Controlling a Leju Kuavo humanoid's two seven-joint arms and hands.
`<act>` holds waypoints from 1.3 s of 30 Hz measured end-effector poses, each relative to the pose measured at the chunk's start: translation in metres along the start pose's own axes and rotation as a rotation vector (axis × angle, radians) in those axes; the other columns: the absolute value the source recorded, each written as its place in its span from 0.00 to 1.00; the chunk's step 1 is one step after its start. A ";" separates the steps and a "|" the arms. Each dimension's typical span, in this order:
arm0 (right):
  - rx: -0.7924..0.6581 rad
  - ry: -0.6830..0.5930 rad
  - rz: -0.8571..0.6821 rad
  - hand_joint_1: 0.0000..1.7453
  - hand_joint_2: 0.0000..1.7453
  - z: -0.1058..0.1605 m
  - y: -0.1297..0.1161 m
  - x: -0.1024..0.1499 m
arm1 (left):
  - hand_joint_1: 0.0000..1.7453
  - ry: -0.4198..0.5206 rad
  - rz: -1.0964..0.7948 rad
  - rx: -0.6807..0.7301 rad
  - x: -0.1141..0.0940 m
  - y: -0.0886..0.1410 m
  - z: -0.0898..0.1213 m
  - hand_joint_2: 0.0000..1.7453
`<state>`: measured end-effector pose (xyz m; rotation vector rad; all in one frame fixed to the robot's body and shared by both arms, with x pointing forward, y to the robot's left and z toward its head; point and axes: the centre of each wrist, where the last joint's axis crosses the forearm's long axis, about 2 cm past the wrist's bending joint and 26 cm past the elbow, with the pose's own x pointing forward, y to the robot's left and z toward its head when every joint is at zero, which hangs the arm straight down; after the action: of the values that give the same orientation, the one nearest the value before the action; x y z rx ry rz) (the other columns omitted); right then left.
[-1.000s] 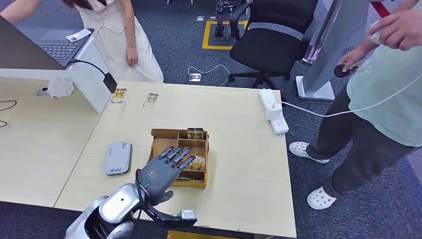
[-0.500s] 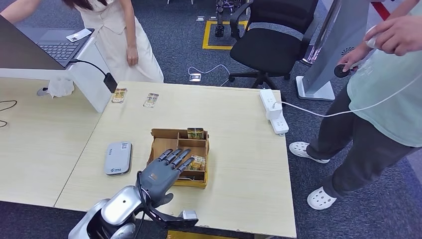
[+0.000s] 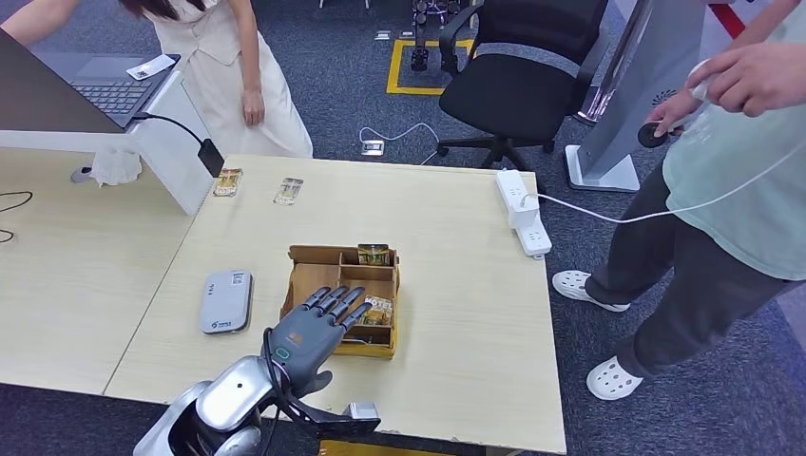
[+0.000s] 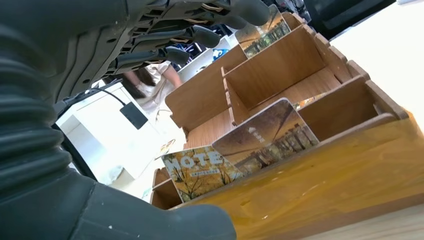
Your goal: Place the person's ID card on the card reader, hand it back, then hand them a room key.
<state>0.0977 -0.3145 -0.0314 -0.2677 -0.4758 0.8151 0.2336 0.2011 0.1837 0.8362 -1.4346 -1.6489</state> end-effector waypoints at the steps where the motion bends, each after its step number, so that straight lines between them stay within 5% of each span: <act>1: 0.000 0.000 0.000 0.00 0.00 0.000 0.000 0.000 | 0.00 0.002 0.000 -0.003 0.000 -0.001 0.000 1.00; 39: 0.005 0.001 0.004 0.00 0.00 0.000 0.000 0.000 | 0.00 0.054 0.040 -0.059 0.003 -0.011 -0.004 1.00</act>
<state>0.0977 -0.3145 -0.0314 -0.2640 -0.4727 0.8199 0.2346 0.1973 0.1726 0.8078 -1.3515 -1.6187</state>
